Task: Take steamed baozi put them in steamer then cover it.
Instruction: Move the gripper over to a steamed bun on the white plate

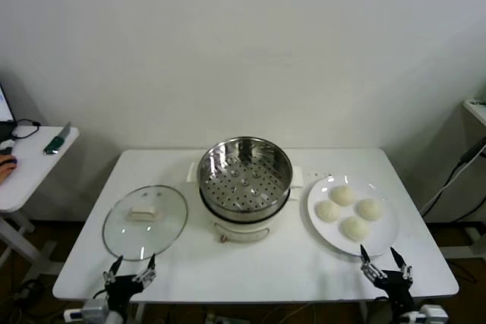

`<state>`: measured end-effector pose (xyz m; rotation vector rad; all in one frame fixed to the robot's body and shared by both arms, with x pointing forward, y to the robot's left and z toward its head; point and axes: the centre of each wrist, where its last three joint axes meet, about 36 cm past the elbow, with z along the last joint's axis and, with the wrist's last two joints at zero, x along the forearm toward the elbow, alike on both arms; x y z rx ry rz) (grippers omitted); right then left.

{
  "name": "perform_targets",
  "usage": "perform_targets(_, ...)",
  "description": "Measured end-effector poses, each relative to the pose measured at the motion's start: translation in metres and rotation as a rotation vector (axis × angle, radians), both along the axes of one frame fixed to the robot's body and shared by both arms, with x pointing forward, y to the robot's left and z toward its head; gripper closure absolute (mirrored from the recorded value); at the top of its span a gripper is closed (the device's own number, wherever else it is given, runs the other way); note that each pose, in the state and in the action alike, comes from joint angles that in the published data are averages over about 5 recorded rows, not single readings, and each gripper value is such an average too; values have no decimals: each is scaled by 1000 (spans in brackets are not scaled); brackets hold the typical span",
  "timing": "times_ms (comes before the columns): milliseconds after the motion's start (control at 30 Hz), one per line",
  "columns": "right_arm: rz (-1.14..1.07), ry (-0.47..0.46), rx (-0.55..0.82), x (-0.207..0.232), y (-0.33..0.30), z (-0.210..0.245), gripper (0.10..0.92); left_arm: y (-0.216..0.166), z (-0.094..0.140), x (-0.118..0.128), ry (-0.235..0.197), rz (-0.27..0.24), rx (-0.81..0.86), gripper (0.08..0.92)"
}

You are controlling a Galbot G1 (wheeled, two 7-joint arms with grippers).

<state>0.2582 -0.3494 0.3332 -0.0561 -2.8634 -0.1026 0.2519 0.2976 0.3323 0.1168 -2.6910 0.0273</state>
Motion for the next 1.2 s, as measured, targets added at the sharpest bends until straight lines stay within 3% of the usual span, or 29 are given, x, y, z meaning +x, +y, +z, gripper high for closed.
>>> perform_targets(233,37,1,-83,31,-15,23,200,-1,0,0,1,-8,2,177)
perform_targets(700,232,2,-356,141,-62,93,200,0,0,0,-1,-30,6,177)
perform_targets(967,416,62,-561,200,-84,132,200,-2,1,1,-5,-42,7,177)
perform_targets(1200,613,171,-732,246,-99,161,200,-2,2,2,-8,-47,10,177)
